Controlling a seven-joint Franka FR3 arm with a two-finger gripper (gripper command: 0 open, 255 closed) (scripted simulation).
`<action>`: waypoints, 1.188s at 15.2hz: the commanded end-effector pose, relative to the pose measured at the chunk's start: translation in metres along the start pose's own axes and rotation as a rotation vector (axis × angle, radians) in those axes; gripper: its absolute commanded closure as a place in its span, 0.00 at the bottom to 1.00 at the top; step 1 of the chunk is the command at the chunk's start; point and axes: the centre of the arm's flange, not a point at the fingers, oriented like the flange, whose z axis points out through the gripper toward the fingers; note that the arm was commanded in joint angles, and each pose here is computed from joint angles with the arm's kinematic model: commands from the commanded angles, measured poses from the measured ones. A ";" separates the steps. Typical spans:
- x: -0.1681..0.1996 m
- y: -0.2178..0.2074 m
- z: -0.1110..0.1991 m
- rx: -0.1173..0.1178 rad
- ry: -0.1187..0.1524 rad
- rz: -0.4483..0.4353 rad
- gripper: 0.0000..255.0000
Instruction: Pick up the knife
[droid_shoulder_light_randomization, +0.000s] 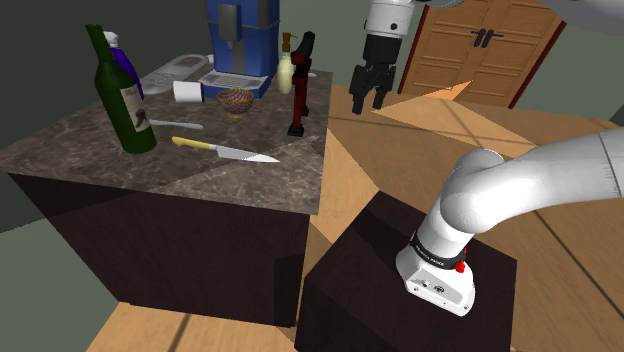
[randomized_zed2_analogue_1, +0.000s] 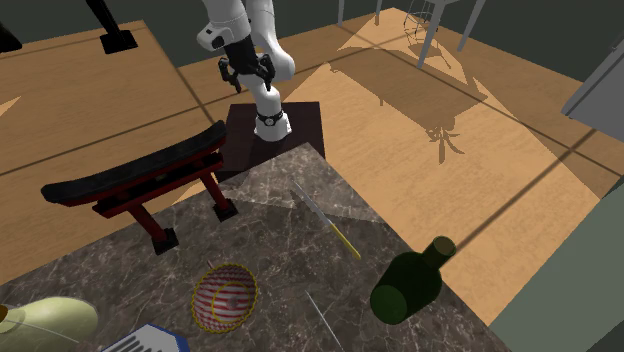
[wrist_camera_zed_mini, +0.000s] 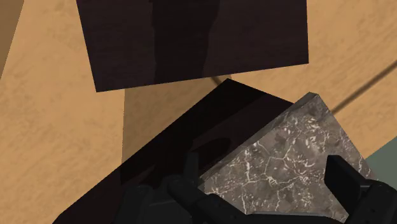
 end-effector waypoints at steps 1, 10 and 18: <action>0.000 0.000 0.000 0.000 0.000 0.000 0.00; 0.101 -0.044 0.044 -0.036 0.015 -0.188 0.00; 0.182 -0.097 0.083 -0.068 0.029 -0.356 0.00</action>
